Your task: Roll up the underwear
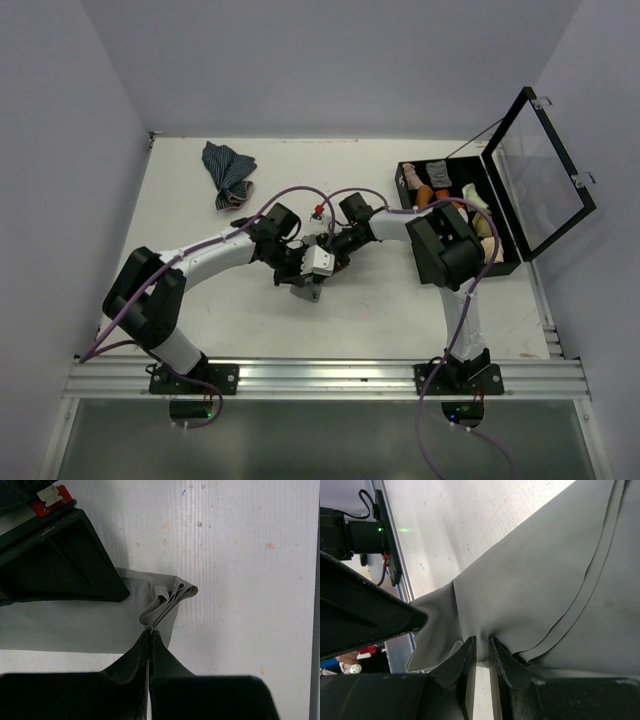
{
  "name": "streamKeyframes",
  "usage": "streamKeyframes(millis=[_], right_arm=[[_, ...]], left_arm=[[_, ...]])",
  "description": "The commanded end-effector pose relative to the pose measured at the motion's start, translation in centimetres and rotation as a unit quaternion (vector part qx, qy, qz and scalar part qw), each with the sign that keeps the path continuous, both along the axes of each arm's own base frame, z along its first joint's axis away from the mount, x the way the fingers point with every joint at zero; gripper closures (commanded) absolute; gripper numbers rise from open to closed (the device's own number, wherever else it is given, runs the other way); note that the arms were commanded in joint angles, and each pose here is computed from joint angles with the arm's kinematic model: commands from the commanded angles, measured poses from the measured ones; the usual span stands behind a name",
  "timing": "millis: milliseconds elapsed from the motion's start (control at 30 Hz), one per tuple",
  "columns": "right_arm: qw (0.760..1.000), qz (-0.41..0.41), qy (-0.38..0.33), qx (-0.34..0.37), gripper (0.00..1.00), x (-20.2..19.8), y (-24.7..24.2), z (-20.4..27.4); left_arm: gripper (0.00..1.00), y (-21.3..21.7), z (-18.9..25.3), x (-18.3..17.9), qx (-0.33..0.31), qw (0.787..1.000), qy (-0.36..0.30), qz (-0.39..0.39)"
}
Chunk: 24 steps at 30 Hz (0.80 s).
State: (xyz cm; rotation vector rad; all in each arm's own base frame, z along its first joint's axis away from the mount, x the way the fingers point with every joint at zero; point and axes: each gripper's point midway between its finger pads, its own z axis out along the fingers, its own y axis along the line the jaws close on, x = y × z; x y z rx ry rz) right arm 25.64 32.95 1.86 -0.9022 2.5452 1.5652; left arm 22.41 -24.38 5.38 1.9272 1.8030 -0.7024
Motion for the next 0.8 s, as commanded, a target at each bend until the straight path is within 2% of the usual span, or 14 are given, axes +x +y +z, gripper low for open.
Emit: streamKeyframes(millis=[0, 200, 333, 567, 767], right_arm=[[0.999, -0.011, -0.037, 0.010, 0.79, 1.5, 0.6, 2.8], [0.998, -0.036, -0.040, 0.027, 0.78, 3.0, 1.8, 5.2], [0.999, -0.037, -0.028, 0.022, 0.78, 2.9, 2.2, 5.0], [1.000, -0.001, 0.004, -0.014, 0.78, -0.6, 1.5, 1.9], [0.998, 0.027, 0.002, -0.061, 0.79, -2.0, -0.3, 0.3]], left_arm=[[1.00, -0.2, 1.1, -0.6, -0.023, 1.000, -0.003, -0.010], [1.00, -0.6, 1.4, -0.2, -0.028, 1.000, -0.007, -0.011], [1.00, -0.7, 1.4, 0.0, -0.025, 1.000, -0.007, -0.015], [1.00, -1.1, 1.6, 0.3, -0.026, 1.000, -0.004, -0.013], [1.00, -1.1, 1.6, 0.3, -0.025, 1.000, -0.001, -0.014]])
